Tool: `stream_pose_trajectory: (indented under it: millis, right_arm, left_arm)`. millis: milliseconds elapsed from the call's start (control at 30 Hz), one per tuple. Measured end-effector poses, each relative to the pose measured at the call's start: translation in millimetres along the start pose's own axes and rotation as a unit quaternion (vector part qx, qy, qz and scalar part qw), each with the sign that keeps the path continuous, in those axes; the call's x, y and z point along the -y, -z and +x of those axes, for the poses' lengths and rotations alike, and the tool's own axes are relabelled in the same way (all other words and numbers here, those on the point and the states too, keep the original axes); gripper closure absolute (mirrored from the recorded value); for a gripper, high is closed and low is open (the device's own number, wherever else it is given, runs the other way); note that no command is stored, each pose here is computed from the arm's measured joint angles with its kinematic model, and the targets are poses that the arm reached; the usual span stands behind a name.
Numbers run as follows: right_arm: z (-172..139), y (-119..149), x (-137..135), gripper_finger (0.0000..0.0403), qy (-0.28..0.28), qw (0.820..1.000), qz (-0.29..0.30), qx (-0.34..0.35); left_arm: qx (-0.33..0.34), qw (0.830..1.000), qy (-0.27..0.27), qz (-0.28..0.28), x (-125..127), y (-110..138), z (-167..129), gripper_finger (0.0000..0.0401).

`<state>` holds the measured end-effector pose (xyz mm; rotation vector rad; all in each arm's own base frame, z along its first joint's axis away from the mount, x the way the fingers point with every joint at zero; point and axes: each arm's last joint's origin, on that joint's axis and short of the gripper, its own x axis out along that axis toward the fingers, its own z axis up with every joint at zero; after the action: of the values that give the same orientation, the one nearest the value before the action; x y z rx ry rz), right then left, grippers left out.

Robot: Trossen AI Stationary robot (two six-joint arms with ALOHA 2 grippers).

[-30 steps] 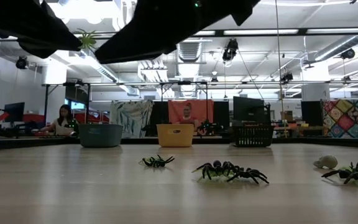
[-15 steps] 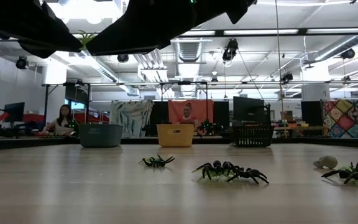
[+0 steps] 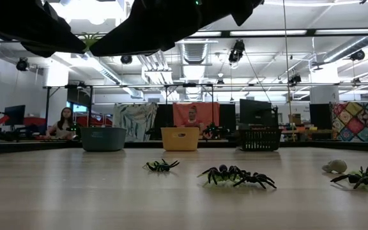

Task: Sort Halloween decoration
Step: Put the green spider toy into the black bin

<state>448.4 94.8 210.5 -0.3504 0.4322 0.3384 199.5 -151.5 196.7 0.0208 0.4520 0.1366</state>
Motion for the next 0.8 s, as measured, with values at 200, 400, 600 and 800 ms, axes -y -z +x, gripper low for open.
stream_pose_trajectory:
  millis: [200, 400, 600, 800]
  right_arm:
    - [0, 0, 0, 0.0394, 0.000, 1.000, 0.008, -0.001]
    - [-3, 2, 2, 0.0394, -0.002, 1.000, 0.017, -0.018]
    - [-17, 10, 18, 0.0394, 0.008, 0.996, 0.052, -0.077]
    - [-51, 33, 53, 0.0394, 0.111, 0.961, 0.079, -0.240]
  left_arm:
    - [-0.007, 1.000, -0.008, 0.010, -1, 2, 0, 0.0364]
    - [-0.018, 1.000, -0.013, 0.022, -3, 4, -1, 0.0311]
    - [-0.037, 0.999, -0.023, 0.022, -7, 8, -2, 0.0283]
    - [-0.048, 0.998, -0.031, -0.013, -8, 11, -3, 0.0284]
